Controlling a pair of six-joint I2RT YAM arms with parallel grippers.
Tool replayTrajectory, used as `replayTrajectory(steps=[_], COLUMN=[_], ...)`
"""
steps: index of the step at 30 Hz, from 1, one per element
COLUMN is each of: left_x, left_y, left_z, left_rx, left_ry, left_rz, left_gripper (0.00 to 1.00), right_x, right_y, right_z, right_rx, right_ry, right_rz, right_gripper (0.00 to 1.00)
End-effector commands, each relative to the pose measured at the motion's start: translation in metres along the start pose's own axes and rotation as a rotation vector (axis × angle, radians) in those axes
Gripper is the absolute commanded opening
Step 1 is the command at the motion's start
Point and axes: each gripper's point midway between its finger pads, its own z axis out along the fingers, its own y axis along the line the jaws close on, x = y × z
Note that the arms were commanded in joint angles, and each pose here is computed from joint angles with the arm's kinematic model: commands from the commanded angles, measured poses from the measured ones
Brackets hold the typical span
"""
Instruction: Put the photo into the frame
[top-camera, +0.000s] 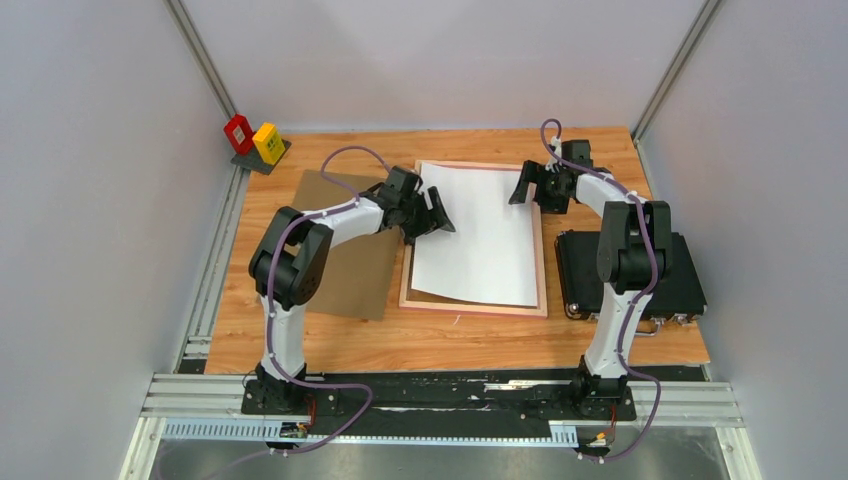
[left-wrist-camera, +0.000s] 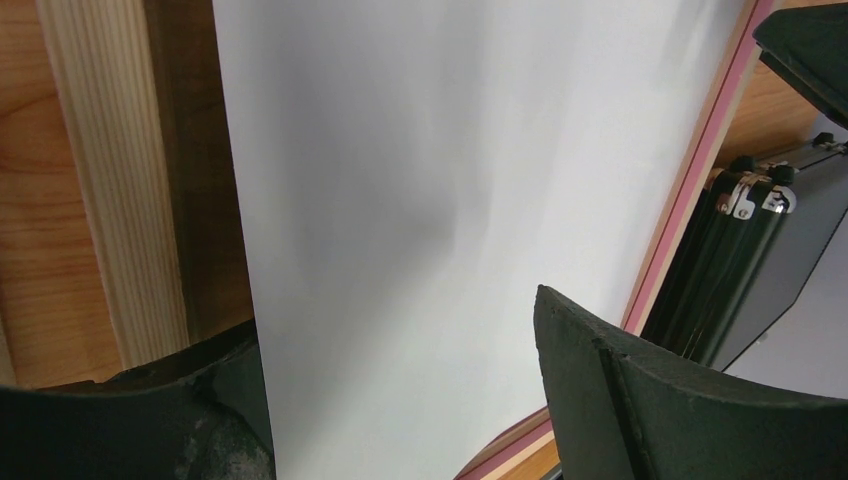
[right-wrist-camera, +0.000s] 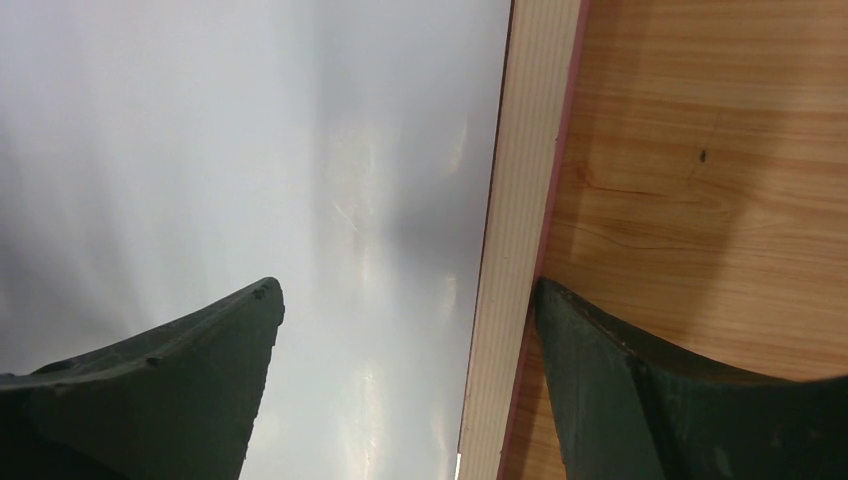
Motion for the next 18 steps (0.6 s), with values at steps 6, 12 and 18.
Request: replayTrajectory(steps=[6,12,18], left_x=[-0.006,-0.013,-0.022], left_y=[-0.009,-0.004,-0.002], left_z=[0.003,-0.003,-0.010], left_rx=[-0.023,-0.064,-0.097], left_ry=[-0.019,-0.055,-0.093], left_rz=[0.080,0.111,0.146], left_gripper=[0.84,0.84,0.85], right_x=[-0.012,-0.011,-0.013], right_y=[0.016,0.015,0.015], right_z=[-0.012,-0.011,-0.013], right_rx=[-0.045,-0.042,-0.038], right_ry=[-0.032,-0.029,-0.036], right_rz=[-0.009,-0.008,-0.014], right_gripper=[0.93,0.93,0.93])
